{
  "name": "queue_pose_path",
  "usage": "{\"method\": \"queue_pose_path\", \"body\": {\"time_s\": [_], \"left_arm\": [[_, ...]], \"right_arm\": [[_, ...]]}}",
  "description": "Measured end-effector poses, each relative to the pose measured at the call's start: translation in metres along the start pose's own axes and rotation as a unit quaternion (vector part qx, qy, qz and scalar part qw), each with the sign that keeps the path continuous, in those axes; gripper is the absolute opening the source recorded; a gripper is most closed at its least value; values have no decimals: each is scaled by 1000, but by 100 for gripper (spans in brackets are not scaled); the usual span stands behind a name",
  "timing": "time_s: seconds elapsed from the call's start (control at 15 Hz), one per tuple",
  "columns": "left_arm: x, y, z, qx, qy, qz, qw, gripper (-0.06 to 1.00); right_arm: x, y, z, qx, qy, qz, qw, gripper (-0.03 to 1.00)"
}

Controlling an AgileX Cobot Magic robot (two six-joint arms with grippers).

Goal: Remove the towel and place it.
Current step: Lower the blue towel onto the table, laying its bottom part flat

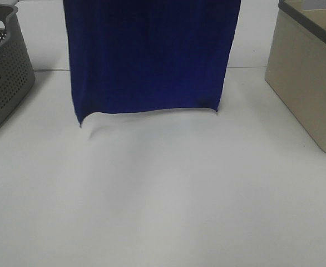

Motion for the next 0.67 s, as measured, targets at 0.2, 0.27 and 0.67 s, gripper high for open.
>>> {"method": "queue_pose_path", "body": {"time_s": [0.2, 0.27, 0.67], "left_arm": [[4, -1, 0, -2, -52, 12, 999, 0], [3, -11, -10, -3, -79, 15, 997, 0], [-1, -41, -58, -15, -65, 7, 998, 0]], "right_arm": [[1, 0, 11, -30, 5, 1, 1000, 2], [3, -3, 13, -40, 8, 4, 999, 2], [23, -31, 8, -63, 27, 20, 997, 2]]}}
Point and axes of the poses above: a point on each arm's last joint axis where the gripper is mounted, y pointing back along that axis away from the gripper, x along the wrist's bending axis when the last joint is at zero, z = x × y, the point moved 9 cm from there along -y, pointing out along that axis toward the gripper, and after that the axes turned 4 degrees about -y, right-handed, at the moved point
